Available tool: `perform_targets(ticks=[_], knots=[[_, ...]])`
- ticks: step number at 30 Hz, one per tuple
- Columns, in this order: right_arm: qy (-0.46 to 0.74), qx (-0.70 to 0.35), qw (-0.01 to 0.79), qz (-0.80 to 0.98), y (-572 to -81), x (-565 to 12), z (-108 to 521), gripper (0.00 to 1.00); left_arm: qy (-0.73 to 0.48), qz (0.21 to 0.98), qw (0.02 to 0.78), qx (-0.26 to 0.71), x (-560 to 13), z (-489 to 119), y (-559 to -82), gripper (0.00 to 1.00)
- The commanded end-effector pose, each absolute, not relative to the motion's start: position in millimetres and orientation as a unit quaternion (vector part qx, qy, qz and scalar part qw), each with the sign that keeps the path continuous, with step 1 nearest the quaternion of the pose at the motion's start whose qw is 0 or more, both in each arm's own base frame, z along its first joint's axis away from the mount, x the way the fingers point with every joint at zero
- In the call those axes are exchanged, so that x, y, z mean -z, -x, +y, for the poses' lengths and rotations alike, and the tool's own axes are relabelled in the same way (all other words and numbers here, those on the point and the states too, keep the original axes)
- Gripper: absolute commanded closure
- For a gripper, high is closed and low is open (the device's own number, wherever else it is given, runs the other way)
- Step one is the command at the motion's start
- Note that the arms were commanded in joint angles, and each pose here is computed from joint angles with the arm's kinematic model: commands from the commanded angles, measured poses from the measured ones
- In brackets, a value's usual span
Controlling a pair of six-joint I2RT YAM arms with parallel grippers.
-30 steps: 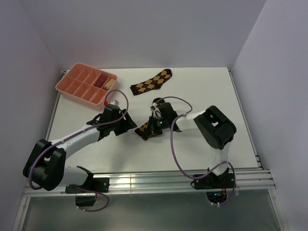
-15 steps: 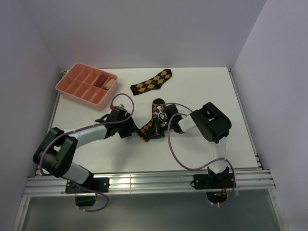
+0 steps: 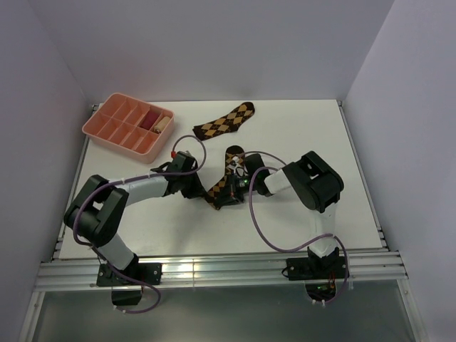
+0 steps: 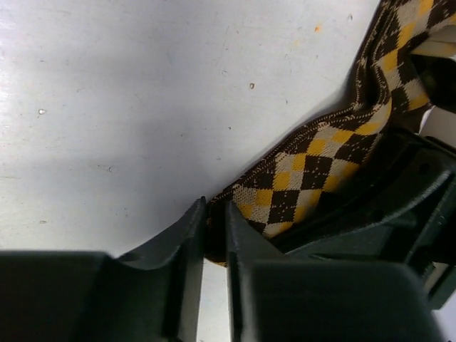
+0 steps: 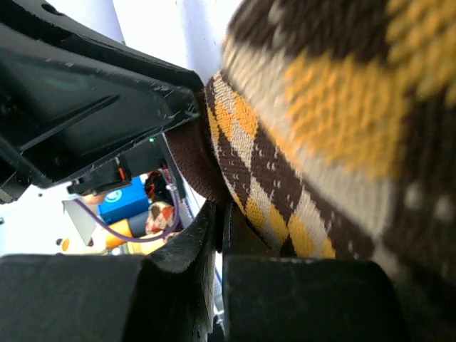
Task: Roll the socks
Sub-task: Roll the sock at the center of the board.
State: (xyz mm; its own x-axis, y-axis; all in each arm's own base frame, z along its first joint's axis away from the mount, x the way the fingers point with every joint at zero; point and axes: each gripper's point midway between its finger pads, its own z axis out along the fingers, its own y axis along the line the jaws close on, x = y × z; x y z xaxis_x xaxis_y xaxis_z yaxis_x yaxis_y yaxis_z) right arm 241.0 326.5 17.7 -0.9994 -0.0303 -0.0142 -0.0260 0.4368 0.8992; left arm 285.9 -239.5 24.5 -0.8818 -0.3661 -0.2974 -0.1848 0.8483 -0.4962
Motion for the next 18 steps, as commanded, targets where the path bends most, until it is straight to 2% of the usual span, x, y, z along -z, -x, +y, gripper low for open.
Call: perform_targets(ticks=[1,4,6,11,14,18], knots=[[-0.001,0.456,-0.021,-0.890,-245,12,305,1.00,0.130,0.953,0.176,0.209,-19,-238,-281,0.81],[-0.015,0.453,-0.042,-0.891,-248,4,305,0.99,0.121,0.960,0.164,0.190,-14,-236,-279,0.93],[-0.026,0.444,-0.058,-0.894,-250,-2,305,0.91,0.114,0.962,0.163,0.187,-17,-239,-282,0.99],[-0.091,0.428,-0.137,-0.889,-254,-30,311,0.64,0.094,0.968,0.155,0.172,-19,-242,-283,1.00],[-0.132,0.393,-0.196,-0.889,-259,-43,310,0.55,0.084,0.971,0.147,0.171,-20,-246,-284,1.00],[-0.173,0.334,-0.266,-0.888,-264,-54,307,0.51,0.075,0.973,0.139,0.171,-19,-250,-285,1.00]])
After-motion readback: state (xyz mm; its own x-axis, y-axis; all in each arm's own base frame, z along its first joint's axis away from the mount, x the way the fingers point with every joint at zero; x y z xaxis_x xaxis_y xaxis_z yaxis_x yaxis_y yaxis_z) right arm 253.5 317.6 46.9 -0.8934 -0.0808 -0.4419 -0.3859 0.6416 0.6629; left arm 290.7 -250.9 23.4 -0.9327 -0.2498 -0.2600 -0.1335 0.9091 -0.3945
